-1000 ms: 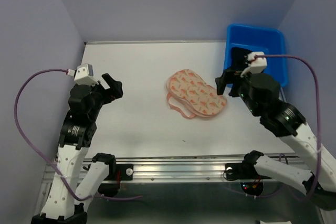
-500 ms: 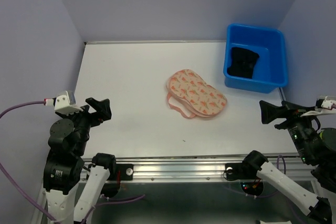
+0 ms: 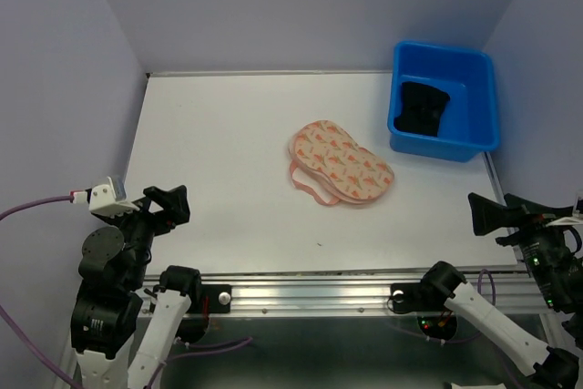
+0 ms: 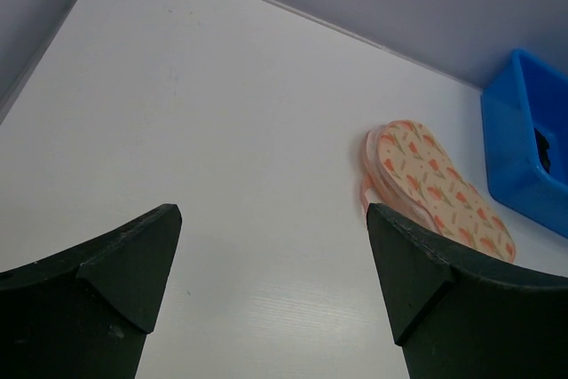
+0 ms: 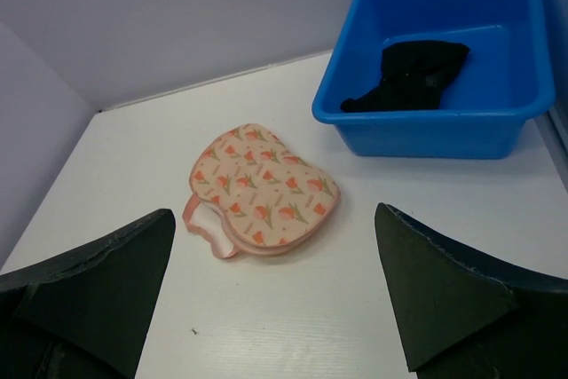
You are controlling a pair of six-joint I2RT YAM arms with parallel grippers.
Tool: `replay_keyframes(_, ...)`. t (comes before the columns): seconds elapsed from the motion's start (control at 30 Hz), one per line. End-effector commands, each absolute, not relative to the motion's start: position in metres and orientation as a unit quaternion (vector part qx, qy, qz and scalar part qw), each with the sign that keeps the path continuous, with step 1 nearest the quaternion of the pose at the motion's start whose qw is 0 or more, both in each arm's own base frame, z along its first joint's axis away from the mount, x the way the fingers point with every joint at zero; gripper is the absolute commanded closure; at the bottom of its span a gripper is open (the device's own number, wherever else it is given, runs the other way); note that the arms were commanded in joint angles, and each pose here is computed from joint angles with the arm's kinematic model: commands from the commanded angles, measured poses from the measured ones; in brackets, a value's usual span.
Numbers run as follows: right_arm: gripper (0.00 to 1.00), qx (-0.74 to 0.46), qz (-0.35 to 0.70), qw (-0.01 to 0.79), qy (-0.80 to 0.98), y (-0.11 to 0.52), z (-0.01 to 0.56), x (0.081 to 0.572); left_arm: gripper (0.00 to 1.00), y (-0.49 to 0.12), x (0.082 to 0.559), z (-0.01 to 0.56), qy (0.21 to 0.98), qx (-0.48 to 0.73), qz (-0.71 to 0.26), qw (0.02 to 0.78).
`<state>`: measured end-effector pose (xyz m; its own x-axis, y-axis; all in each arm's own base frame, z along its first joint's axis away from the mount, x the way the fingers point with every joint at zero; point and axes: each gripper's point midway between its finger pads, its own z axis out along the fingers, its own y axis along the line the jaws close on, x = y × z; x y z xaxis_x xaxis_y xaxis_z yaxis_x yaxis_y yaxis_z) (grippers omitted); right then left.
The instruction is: Unzip the laundry bag and remove the bra
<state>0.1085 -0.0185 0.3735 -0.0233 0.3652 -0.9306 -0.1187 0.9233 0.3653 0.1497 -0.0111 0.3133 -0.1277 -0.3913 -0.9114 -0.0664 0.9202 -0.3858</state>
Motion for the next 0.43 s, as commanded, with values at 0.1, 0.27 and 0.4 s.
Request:
replay_keyframes(0.1, 0.00, 0.080, 0.172, 0.682, 0.706, -0.006, 0.365, 0.118, 0.02, -0.007, 0.148, 0.320, 0.733, -0.160, -0.122, 0.650)
replay_keyframes(0.27, 0.00, 0.072, 0.178, 0.681, 0.706, 0.002, 0.367, 0.124, 0.02, -0.010, 0.149, 0.317, 0.736, -0.159, -0.129, 0.646)
replay_keyframes(0.4, 0.00, 0.065, 0.180, 0.677, 0.711, 0.009, 0.364, 0.129, 0.02, -0.013, 0.152, 0.315, 0.738, -0.155, -0.135, 0.643)
